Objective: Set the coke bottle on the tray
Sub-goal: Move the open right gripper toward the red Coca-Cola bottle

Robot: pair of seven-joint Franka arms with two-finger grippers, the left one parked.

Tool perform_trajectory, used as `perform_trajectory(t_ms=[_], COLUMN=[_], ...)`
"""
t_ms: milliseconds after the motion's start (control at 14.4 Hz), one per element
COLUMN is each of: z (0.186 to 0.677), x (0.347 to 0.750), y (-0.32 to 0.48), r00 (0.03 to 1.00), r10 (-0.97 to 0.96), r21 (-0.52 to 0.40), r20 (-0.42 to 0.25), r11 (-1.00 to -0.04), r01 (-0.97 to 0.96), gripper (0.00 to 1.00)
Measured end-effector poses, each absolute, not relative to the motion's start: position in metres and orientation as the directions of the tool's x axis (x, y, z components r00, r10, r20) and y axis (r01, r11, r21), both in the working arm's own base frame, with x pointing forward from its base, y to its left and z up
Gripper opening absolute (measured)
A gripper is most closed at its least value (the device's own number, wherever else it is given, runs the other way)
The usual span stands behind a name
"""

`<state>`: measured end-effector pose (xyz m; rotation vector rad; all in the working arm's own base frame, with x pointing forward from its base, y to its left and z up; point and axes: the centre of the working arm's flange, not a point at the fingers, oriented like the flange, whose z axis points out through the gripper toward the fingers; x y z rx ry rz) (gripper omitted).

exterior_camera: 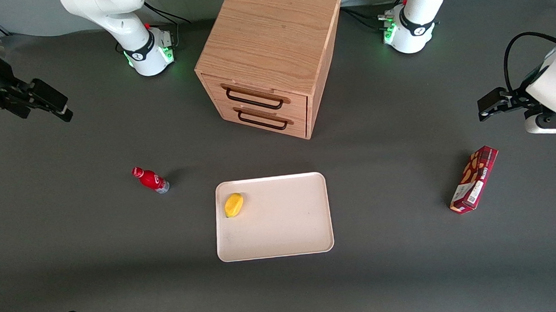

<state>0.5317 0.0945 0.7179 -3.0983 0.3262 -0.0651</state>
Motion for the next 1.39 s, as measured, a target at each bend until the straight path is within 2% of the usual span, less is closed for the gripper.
perform_trajectory(t_ms=[486, 694, 833, 1042, 1389], z=[0.720, 0.702, 0.671, 0.597, 0.465], x=[0.530, 0.539, 0.553, 0.578, 0.589], y=[0.095, 0.094, 0.094, 0.096, 0.078], r00=[0.978, 0.978, 0.977, 0.975, 0.974], r10=[-0.206, -0.209, -0.211, -0.216, -0.226], r21=[-0.030, -0.019, -0.010, -0.011, -0.025], r20=[0.030, -0.009, -0.041, -0.051, -0.021], r11=[-0.978, -0.978, -0.977, -0.976, -0.974], r01=[-0.205, -0.209, -0.211, -0.217, -0.226], gripper=[1.00, 1.00, 1.00, 1.00, 1.00])
